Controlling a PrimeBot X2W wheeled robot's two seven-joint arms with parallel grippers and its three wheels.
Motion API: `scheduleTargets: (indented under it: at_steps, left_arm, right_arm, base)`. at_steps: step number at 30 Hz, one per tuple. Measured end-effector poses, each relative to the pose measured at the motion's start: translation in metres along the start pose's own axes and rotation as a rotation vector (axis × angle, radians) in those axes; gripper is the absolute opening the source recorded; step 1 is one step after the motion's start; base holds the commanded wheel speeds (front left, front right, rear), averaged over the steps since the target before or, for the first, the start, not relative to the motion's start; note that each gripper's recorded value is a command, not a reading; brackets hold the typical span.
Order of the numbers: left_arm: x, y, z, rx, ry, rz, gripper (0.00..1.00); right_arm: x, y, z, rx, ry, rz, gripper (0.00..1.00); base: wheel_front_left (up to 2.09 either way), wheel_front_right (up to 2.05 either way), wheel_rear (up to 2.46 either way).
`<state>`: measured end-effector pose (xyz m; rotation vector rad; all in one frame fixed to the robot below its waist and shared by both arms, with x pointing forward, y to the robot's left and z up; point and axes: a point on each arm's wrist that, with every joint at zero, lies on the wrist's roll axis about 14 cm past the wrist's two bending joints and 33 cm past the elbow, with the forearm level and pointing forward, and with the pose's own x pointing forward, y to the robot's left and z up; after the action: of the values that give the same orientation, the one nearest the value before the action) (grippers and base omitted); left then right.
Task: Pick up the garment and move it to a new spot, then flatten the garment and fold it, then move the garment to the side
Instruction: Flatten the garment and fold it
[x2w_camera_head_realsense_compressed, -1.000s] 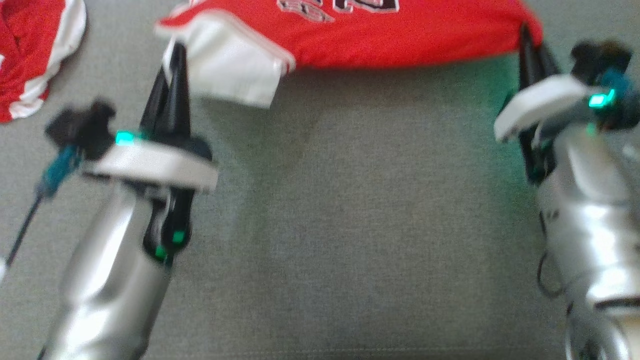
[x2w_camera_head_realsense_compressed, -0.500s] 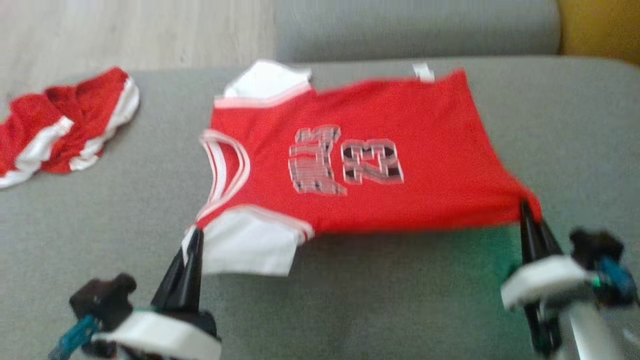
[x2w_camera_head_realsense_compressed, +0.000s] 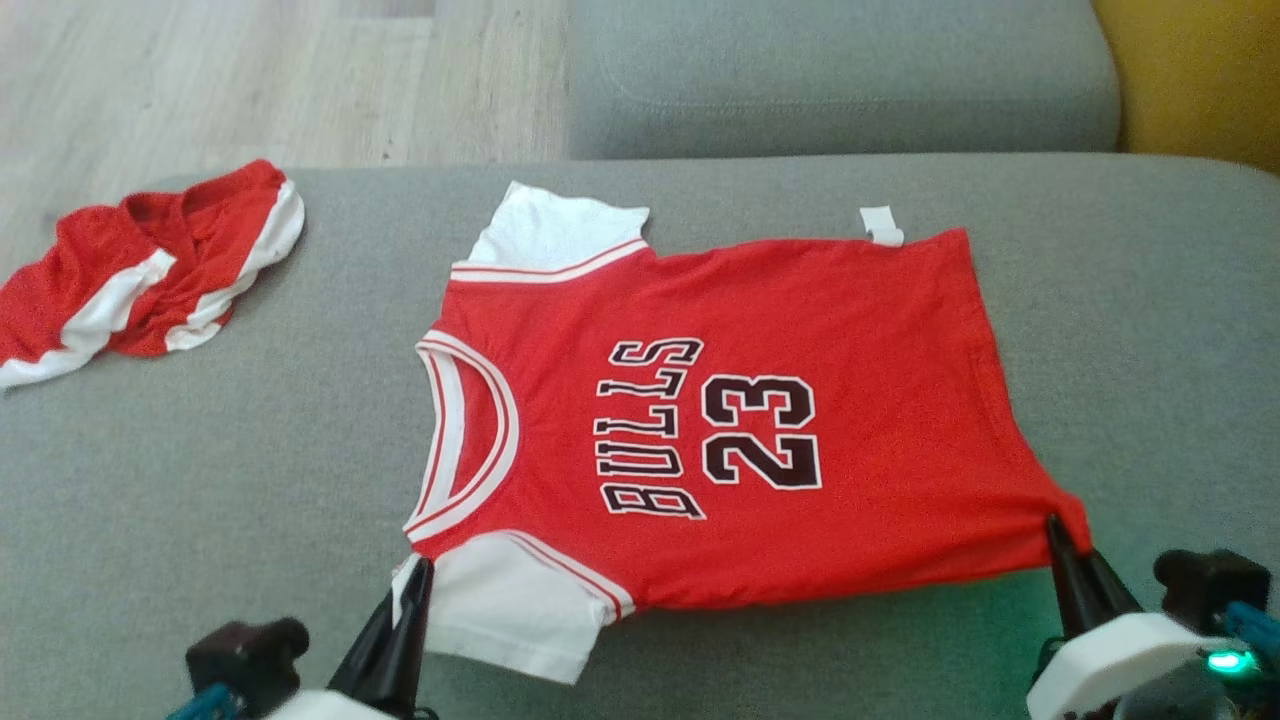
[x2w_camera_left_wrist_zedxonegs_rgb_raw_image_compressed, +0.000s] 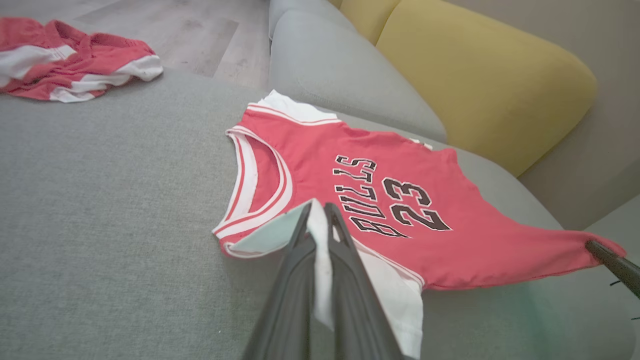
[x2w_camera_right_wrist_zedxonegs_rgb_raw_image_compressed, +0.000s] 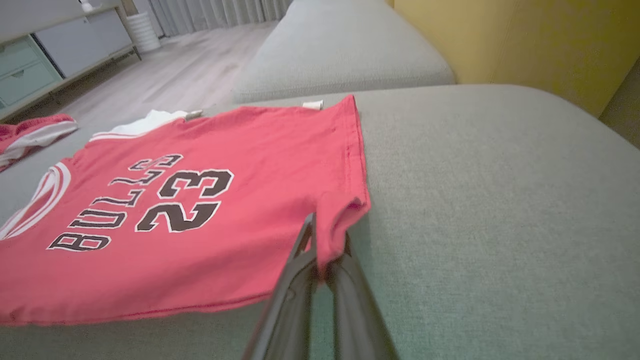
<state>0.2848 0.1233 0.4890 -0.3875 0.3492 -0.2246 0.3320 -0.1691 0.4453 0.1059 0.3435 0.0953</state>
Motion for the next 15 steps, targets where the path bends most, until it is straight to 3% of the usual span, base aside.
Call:
scheduleTargets:
  at_steps: [6, 15]
  left_arm:
    - [0.024, 0.011, -0.010, 0.039, 0.065, -0.005, 0.00]
    - [0.066, 0.014, 0.005, 0.141, 0.116, -0.062, 0.00]
  right_arm:
    - [0.014, -0.001, -0.020, 0.010, 0.131, 0.001, 0.00]
    - [0.044, -0.007, -0.014, 0.053, 0.194, -0.015, 0.00]
  base:
    - [0.00, 0.00, 0.00]
    - [0.00, 0.00, 0.00]
